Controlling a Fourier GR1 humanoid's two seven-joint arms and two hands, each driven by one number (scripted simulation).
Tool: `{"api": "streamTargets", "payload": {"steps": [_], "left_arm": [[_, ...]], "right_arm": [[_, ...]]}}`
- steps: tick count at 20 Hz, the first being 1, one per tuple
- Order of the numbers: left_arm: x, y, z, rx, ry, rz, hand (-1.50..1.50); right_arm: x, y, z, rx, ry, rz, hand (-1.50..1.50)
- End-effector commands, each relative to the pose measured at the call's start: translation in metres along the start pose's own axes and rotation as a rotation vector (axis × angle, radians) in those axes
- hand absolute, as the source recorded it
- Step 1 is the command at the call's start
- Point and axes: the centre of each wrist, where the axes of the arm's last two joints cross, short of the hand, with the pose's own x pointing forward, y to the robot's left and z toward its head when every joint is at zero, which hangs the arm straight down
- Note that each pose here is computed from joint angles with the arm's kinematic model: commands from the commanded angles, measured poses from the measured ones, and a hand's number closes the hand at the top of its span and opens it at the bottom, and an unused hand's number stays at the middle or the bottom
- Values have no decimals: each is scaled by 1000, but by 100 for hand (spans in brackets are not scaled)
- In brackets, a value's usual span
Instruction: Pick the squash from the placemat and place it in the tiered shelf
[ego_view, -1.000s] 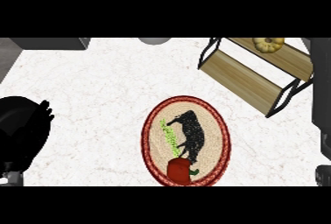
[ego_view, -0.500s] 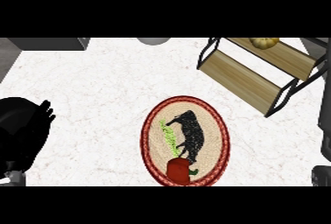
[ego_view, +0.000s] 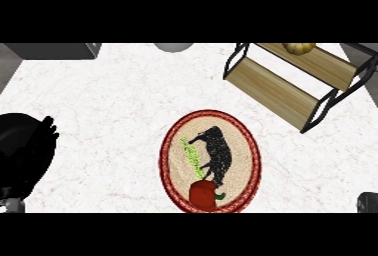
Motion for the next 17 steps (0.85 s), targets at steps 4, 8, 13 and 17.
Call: {"api": "streamTargets", "payload": {"steps": [4, 8, 13, 17], "left_arm": [[-1, 4, -3, 21, 13, 21, 0], [-19, 13, 7, 31, 33, 22, 0], [-24, 22, 24, 55, 58, 4, 0], [-26, 16, 22, 89, 49, 14, 0]], "right_arm": [[2, -96, 32, -83, 19, -56, -150], [-1, -151, 45, -149, 55, -61, -150], [-27, -178, 51, -122, 72, 37, -150], [-44, -208, 55, -128, 27, 22, -150]]}}
